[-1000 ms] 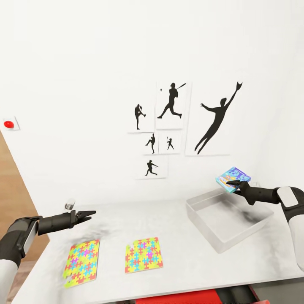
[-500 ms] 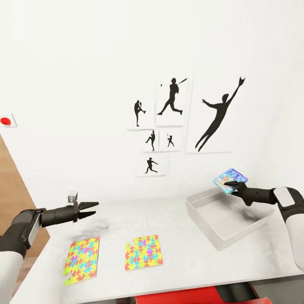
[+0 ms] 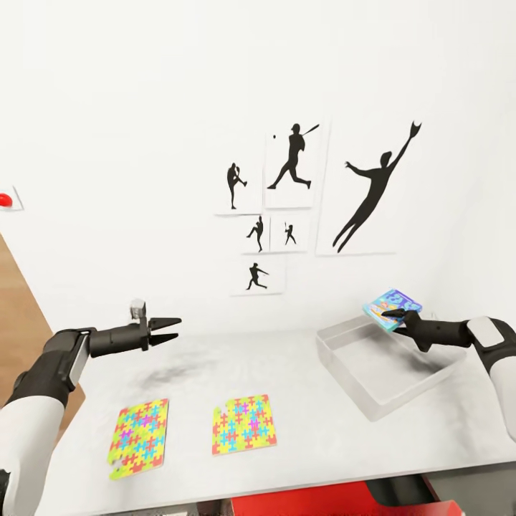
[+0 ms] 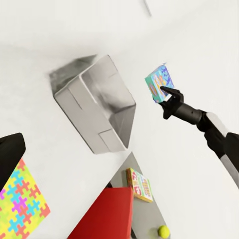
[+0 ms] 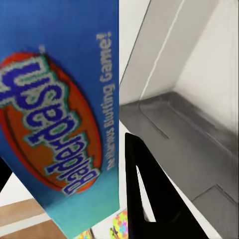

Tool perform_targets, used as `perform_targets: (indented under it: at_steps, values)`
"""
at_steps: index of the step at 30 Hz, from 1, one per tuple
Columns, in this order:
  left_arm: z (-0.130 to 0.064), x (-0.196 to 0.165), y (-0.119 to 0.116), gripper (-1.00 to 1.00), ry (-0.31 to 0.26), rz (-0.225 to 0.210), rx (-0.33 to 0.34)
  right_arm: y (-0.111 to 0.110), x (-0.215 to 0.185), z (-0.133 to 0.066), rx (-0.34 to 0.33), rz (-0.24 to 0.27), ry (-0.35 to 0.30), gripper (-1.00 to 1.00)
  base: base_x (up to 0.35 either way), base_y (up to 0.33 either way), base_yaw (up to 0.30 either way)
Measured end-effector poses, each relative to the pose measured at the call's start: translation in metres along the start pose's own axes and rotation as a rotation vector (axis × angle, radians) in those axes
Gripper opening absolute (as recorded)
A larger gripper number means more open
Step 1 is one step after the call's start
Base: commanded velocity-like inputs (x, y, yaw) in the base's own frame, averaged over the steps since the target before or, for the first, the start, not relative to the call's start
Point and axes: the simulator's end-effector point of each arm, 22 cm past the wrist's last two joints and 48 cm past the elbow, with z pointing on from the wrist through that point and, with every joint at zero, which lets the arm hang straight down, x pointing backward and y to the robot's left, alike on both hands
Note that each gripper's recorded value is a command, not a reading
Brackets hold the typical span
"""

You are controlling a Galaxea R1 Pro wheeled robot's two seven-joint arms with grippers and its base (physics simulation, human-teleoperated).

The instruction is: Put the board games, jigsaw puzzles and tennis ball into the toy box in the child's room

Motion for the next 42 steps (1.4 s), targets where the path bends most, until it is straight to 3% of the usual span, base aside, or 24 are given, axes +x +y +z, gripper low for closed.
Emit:
perform_targets:
  at_steps: [9, 23, 32, 42]
  values:
    - [0.001, 0.001, 0.008, 1.0, 0.003, -0.012, -0.006, -0.022, 0.002, 0.002, 0.03, 0.035, 0.017, -1.0, 0.0, 0.0, 0.0]
    - [0.005, 0.007, 0.021, 1.0, 0.014, -0.033, -0.015, -0.037, 0.007, 0.011, 0.054, 0.051, 0.034, -1.0, 0.0, 0.0, 0.0]
    - [0.007, 0.01, 0.03, 1.0, 0.022, -0.046, -0.02, -0.056, 0.009, 0.017, 0.137, 0.045, 0.042, -1.0, 0.0, 0.0, 0.0]
    - [0.009, 0.013, 0.039, 1.0, 0.026, -0.061, -0.026, -0.051, -0.002, 0.021, 0.169, 0.039, 0.031, -1.0, 0.0, 0.0, 0.0]
